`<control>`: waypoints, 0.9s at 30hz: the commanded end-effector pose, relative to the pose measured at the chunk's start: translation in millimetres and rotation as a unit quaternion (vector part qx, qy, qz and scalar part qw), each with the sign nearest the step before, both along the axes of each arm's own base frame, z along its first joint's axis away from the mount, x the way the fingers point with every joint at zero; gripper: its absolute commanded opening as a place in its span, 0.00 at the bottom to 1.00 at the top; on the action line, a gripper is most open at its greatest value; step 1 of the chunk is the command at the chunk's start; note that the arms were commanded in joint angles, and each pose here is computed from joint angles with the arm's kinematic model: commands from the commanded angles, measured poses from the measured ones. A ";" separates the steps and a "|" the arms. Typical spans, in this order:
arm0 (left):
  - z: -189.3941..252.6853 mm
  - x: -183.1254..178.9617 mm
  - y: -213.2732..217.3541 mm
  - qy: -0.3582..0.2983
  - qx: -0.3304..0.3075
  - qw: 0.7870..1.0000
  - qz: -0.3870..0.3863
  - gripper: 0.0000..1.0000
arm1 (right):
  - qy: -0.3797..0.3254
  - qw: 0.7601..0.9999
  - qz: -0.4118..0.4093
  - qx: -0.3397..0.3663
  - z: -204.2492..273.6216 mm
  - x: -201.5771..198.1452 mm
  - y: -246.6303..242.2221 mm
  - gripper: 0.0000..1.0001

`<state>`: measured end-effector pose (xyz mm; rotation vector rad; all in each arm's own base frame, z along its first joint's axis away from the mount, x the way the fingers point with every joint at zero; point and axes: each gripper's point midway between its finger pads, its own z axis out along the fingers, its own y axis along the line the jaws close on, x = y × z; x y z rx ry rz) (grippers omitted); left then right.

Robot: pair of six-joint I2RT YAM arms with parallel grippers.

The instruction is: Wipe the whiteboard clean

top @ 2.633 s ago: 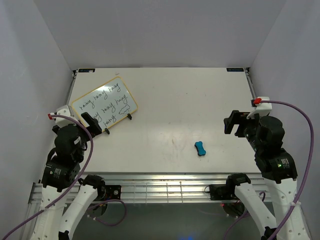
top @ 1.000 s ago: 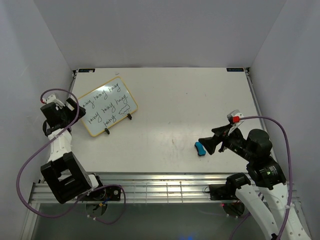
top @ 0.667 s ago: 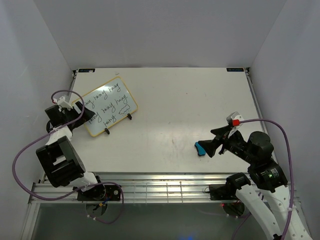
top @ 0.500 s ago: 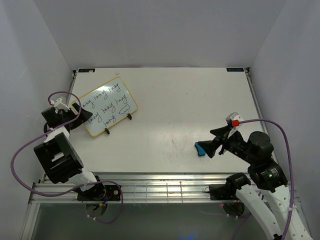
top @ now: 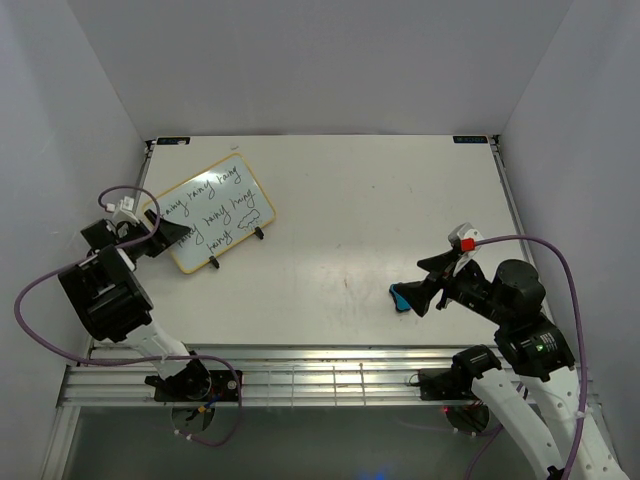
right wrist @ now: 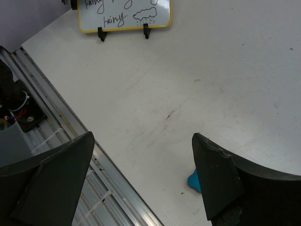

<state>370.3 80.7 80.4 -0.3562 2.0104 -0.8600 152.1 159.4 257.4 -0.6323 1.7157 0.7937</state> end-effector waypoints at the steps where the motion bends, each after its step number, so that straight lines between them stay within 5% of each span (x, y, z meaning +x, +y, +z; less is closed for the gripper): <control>1: 31.9 14.1 12.5 -0.059 -0.001 0.998 -0.022 0.87 | -0.026 0.999 0.025 0.011 21.8 -5.1 5.7 0.90; 27: 31.2 18.4 22.7 -0.079 -0.061 0.994 -0.048 0.64 | -0.020 0.999 0.031 0.011 17.4 -4.5 8.0 0.90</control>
